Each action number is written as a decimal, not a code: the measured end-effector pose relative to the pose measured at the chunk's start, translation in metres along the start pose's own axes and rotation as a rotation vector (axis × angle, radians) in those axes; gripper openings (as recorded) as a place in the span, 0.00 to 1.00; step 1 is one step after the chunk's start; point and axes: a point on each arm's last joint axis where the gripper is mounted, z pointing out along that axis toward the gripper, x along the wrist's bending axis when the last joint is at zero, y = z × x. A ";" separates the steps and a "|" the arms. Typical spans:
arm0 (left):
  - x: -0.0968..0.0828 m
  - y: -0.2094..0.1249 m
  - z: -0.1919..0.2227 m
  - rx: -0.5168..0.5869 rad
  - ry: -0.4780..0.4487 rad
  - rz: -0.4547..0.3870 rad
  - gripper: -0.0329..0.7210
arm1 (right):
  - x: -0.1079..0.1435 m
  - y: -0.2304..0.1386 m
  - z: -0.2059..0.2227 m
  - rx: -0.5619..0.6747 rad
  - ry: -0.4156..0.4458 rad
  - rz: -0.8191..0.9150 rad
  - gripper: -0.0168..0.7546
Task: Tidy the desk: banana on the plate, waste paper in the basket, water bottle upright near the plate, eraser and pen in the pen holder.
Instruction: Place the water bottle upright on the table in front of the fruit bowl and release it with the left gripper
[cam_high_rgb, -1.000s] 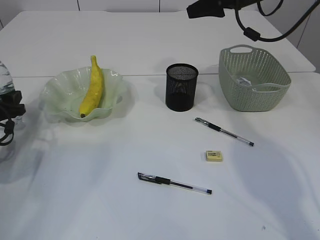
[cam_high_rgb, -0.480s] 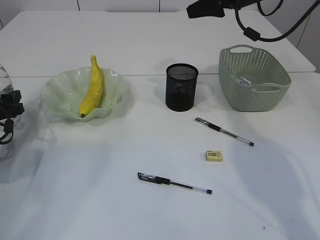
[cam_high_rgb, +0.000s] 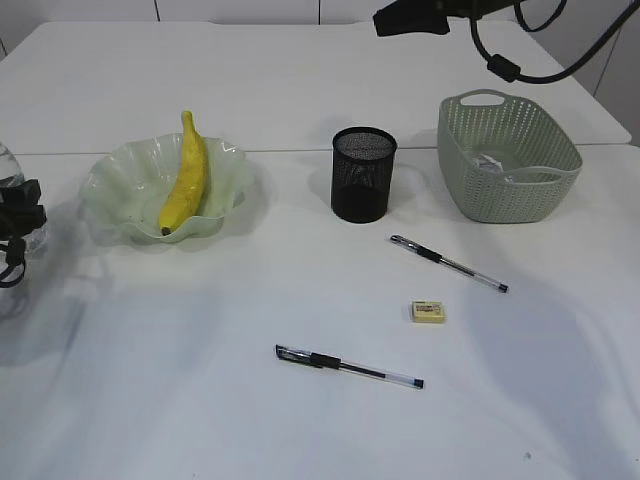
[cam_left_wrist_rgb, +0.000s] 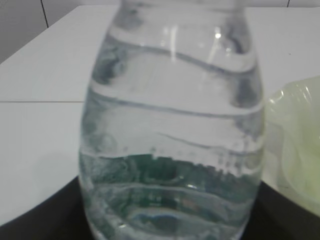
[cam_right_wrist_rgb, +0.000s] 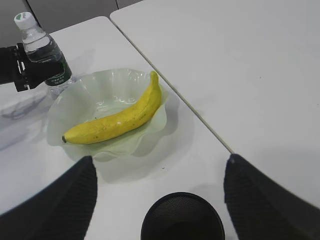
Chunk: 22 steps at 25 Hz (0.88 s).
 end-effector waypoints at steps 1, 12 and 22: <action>0.000 0.001 0.000 -0.002 0.000 0.000 0.71 | 0.000 0.000 0.000 0.000 0.000 0.000 0.78; -0.004 0.031 -0.003 -0.087 -0.014 0.010 0.72 | 0.000 0.000 0.000 0.000 0.000 0.000 0.78; -0.005 0.049 -0.006 -0.142 -0.016 0.014 0.75 | 0.002 0.004 0.000 -0.045 0.021 0.017 0.78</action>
